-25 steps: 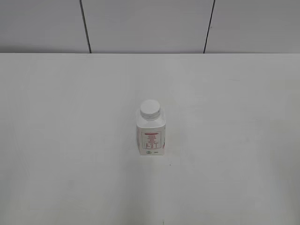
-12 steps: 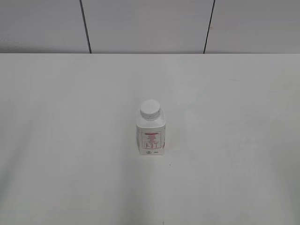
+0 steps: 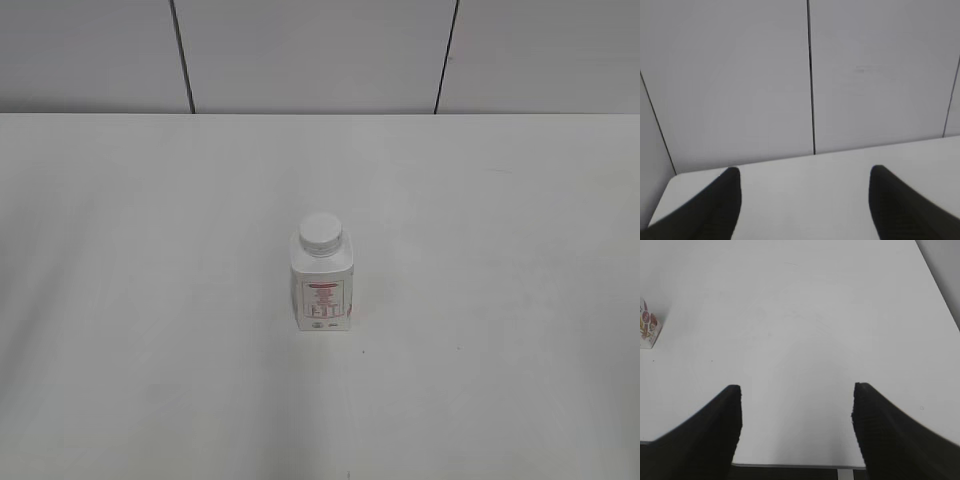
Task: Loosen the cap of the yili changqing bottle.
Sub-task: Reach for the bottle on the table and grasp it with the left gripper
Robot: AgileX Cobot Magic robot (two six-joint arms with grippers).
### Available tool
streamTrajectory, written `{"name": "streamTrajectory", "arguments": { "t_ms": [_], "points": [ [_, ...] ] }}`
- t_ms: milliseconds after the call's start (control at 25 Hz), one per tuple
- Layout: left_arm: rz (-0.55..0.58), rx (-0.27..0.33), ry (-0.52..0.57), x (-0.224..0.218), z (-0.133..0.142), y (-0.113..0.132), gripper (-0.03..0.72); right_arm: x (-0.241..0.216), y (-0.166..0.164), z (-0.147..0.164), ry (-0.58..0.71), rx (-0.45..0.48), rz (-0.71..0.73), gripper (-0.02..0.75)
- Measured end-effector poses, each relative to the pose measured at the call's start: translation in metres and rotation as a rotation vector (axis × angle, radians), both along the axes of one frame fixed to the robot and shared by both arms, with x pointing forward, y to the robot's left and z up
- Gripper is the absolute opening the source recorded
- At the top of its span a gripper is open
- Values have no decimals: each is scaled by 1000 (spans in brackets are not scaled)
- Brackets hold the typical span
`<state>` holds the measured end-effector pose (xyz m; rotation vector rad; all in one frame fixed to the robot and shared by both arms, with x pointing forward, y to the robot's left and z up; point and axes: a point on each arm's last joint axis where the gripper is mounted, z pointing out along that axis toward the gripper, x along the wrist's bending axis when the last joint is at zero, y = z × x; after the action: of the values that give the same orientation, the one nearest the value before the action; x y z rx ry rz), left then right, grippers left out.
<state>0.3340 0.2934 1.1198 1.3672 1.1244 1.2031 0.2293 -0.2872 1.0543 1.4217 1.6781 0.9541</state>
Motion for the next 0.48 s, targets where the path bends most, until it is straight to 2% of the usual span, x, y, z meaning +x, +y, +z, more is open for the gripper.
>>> {"name": "streamTrajectory", "arguments": {
  "t_ms": [120,320,480],
  "points": [
    [-1,5,-45,22,0,-2,493,0,0,0,0,0,0,545],
    [-4,12,-36,57,-10,-5,493,0,0,0,0,0,0,545],
    [-32,-14,-14,83,-29,-13,492,0,0,0,0,0,0,545]
  ]
}}
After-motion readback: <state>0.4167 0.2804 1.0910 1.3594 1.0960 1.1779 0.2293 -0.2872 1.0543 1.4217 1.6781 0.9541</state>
